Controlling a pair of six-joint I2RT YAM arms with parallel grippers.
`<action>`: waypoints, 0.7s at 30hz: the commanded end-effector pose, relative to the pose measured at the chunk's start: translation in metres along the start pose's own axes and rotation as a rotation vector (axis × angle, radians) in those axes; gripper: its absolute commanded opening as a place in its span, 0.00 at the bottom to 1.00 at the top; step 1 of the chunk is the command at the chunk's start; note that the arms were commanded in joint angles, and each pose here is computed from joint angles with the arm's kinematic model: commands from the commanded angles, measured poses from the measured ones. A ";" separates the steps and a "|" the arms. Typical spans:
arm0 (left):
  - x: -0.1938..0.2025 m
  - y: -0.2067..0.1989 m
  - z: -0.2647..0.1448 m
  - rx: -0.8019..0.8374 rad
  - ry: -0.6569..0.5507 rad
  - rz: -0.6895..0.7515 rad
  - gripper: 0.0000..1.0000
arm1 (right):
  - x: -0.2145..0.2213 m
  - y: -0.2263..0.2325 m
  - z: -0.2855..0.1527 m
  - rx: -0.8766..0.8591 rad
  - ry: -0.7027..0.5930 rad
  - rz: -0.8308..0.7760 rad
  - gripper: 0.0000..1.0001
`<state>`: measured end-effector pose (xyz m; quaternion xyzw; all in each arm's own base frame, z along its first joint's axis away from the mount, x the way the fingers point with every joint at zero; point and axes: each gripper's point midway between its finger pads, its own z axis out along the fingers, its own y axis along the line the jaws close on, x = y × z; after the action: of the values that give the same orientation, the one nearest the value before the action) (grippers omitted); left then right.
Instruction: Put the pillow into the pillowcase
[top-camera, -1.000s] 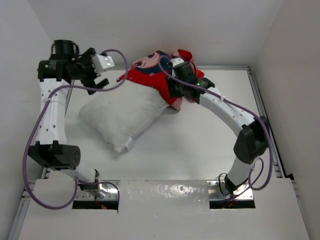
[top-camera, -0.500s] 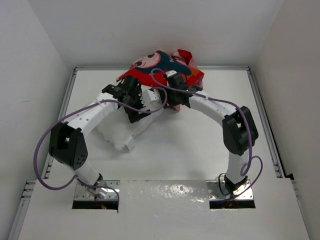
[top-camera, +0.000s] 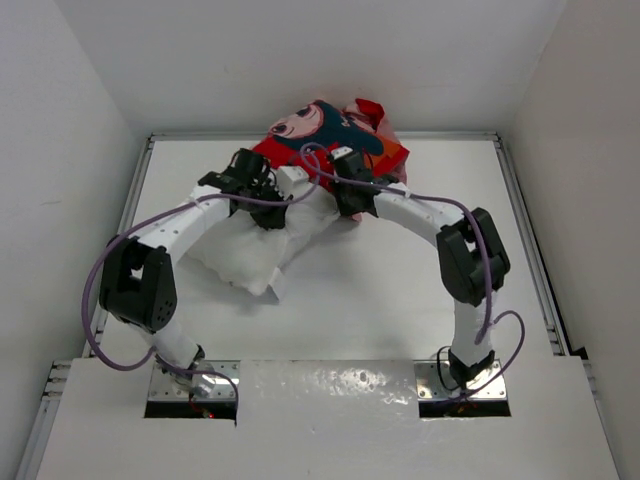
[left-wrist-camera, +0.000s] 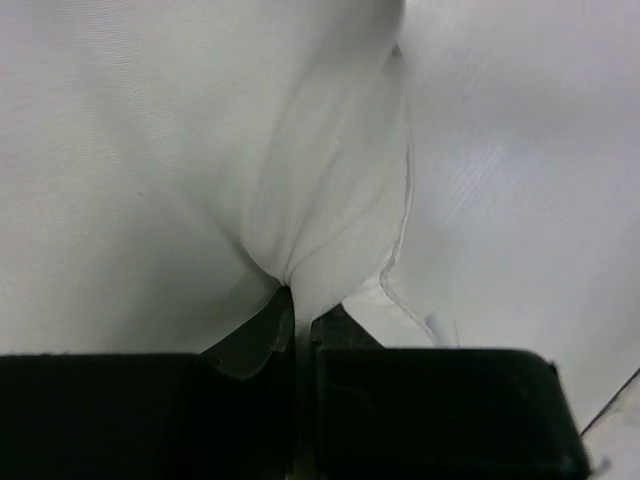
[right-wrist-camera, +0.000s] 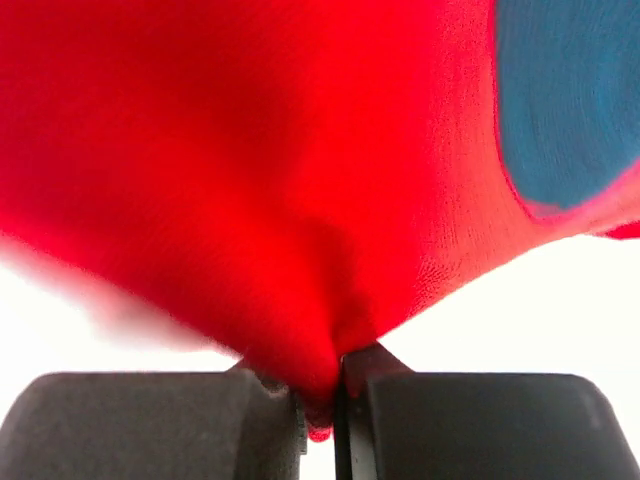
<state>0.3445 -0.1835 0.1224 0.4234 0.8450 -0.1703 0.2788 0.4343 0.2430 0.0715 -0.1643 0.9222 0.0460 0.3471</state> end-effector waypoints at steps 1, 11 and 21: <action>-0.063 0.027 -0.025 0.013 -0.243 -0.182 0.00 | -0.010 0.052 -0.082 -0.088 -0.063 -0.225 0.00; -0.104 0.044 -0.041 -0.011 -0.352 -0.306 0.00 | 0.023 0.165 -0.163 -0.634 -0.037 -0.148 0.00; -0.093 -0.005 -0.033 0.197 -0.359 -0.273 0.00 | 0.023 0.108 -0.113 -0.570 -0.107 0.242 0.31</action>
<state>0.3864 -0.1926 0.1708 0.2526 0.8649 -0.2915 0.3212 0.2850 0.2957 0.0953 -0.1620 0.8966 0.2863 0.2964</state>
